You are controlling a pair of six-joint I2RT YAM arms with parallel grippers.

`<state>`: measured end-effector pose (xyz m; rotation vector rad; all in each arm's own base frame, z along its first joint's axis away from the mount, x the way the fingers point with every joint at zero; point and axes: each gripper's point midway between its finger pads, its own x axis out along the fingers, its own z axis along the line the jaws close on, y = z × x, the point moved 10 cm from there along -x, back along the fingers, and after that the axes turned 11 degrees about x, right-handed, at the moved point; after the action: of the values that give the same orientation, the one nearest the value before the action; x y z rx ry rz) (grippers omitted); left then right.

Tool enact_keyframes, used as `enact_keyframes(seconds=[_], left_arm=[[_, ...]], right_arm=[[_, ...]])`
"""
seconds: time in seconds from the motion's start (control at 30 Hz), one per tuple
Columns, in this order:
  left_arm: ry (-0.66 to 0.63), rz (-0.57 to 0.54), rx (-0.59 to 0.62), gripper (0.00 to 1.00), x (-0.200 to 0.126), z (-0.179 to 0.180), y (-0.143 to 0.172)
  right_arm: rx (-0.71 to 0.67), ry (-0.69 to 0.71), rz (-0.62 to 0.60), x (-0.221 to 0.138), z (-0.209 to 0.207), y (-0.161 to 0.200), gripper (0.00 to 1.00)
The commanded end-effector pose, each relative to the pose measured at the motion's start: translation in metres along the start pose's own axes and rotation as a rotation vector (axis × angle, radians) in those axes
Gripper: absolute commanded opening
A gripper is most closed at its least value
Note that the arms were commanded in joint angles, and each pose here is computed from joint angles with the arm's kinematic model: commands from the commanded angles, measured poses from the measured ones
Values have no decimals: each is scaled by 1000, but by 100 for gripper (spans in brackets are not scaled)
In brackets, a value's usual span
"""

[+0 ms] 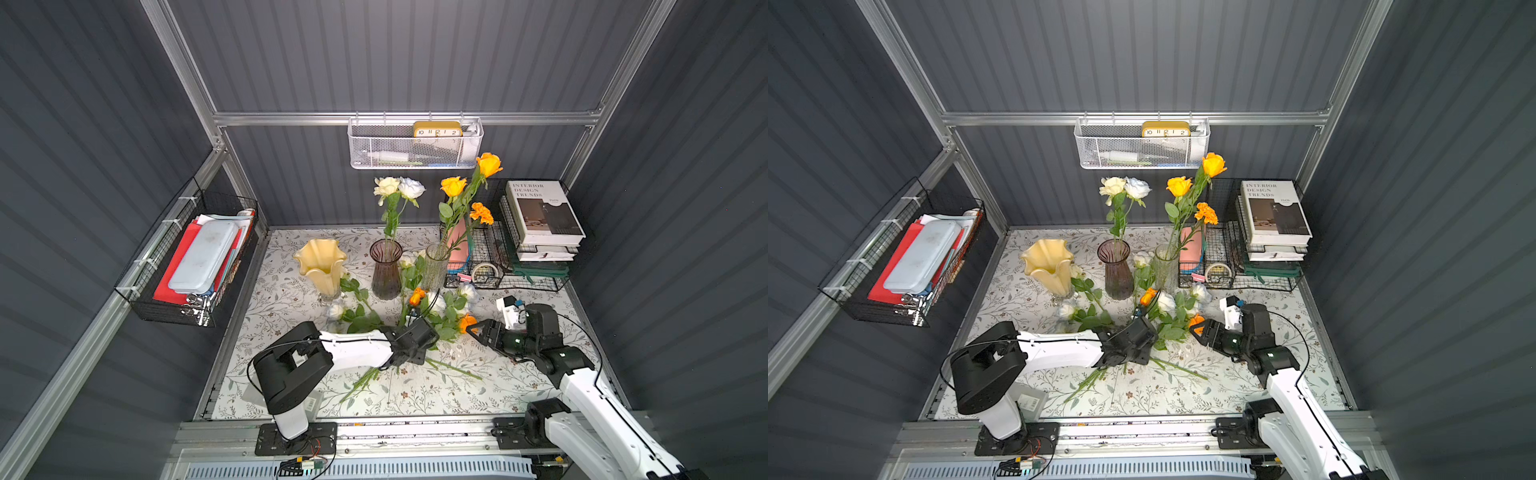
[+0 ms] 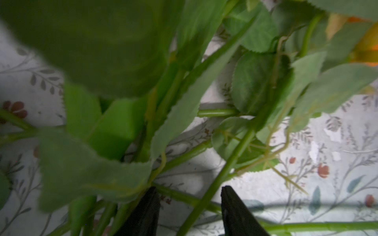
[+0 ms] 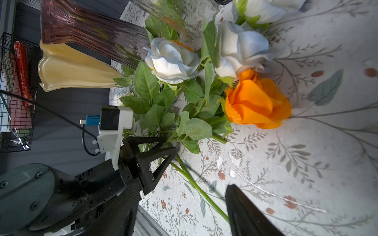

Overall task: Arrange the flowers in different vases according to their colors
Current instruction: Pick up the flower at the center of the board.

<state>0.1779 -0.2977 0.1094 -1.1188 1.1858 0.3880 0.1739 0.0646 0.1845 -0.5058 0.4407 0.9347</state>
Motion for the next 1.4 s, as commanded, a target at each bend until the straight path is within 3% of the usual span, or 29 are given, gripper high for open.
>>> enact_keyframes(seconds=[0.0,0.27,0.5,0.67,0.83,1.1,1.37], left_arm=[[-25,52,-4,53,5,-1,6],[-53,5,-1,41,4,-2,-4],[-89,-51,24,21,1,-7,-23],[-91,-83,36,20,-13,-5,-27],[-33,-166,55,19,-37,-7,-38],[103,-282,140,1,-76,-14,-53],[330,-446,260,0,-123,-28,-69]], right_arm=[[-10,-13,7,2,-2,1,71],[-6,3,-11,1,-3,1,71],[-4,0,2,1,-4,2,71],[-6,1,-8,0,-4,2,72],[-3,-8,-1,1,-3,2,71],[3,-7,-12,-2,-2,2,71],[7,-2,-11,-1,-2,2,71]])
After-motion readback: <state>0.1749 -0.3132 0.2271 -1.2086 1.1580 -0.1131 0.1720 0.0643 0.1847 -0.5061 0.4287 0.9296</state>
